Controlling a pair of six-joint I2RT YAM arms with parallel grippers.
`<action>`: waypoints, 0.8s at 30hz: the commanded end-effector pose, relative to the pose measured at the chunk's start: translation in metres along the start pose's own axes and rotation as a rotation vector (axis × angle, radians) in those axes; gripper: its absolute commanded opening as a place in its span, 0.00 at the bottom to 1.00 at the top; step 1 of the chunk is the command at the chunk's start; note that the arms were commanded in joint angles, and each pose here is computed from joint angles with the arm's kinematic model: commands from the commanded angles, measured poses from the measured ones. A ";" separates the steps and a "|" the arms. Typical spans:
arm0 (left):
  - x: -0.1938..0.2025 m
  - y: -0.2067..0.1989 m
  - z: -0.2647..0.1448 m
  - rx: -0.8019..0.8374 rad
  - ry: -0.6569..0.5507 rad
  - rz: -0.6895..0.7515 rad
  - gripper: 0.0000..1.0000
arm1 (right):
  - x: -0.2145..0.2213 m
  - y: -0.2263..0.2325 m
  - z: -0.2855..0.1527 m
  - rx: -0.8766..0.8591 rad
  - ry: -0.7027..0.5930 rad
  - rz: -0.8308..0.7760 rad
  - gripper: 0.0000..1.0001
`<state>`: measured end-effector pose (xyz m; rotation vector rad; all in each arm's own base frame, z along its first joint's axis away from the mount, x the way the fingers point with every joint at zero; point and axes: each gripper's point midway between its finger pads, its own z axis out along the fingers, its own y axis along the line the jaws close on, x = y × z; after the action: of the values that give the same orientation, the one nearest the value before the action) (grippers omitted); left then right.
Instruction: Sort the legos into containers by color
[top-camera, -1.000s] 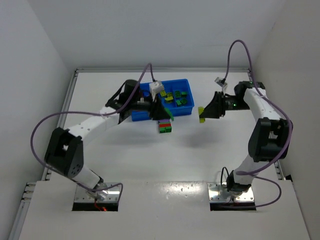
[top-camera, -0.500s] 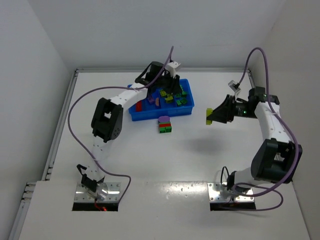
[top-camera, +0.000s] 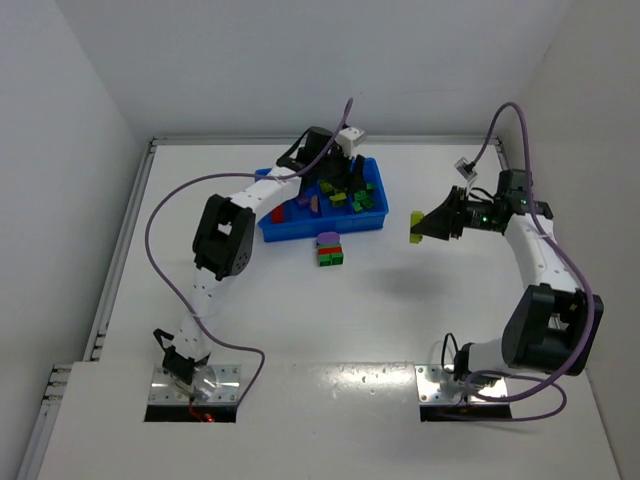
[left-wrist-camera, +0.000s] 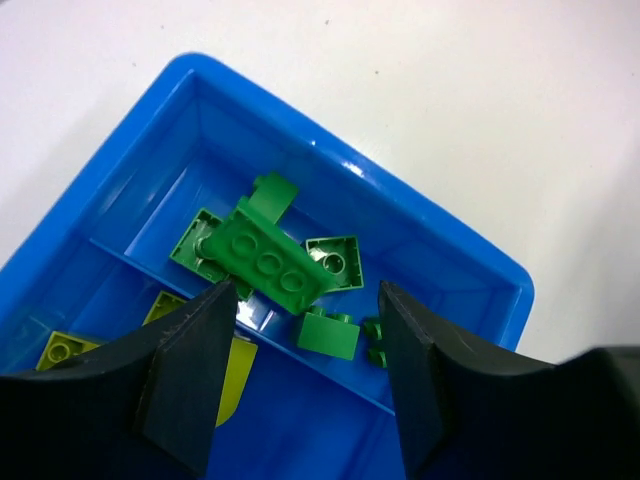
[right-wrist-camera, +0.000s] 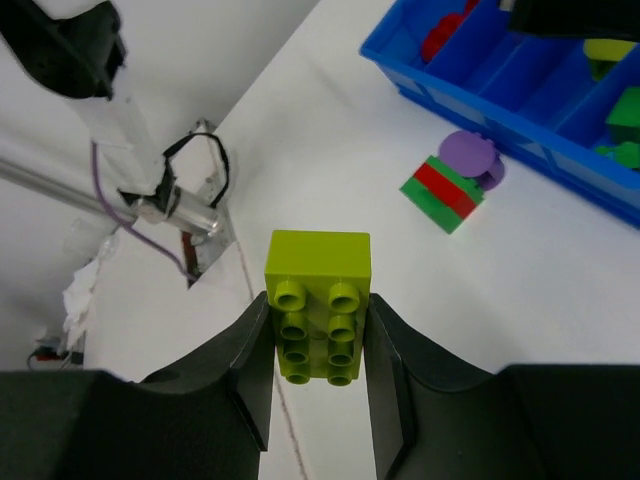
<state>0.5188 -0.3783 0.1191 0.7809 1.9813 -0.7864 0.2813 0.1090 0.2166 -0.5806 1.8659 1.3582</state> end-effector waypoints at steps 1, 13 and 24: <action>-0.067 -0.026 -0.024 0.033 -0.134 0.037 0.64 | -0.016 -0.012 0.004 0.075 -0.019 -0.036 0.09; -0.127 -0.010 -0.217 -0.075 -0.336 -0.124 0.72 | -0.069 -0.076 0.128 0.268 0.108 -0.070 0.08; -0.050 -0.010 -0.348 -0.215 -0.315 -0.062 0.89 | -0.054 -0.160 0.231 0.418 0.220 -0.102 0.13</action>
<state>0.3942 -0.1287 0.3388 0.3529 1.7332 -0.6504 0.4719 0.2726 0.1288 -0.6752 2.1778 0.9427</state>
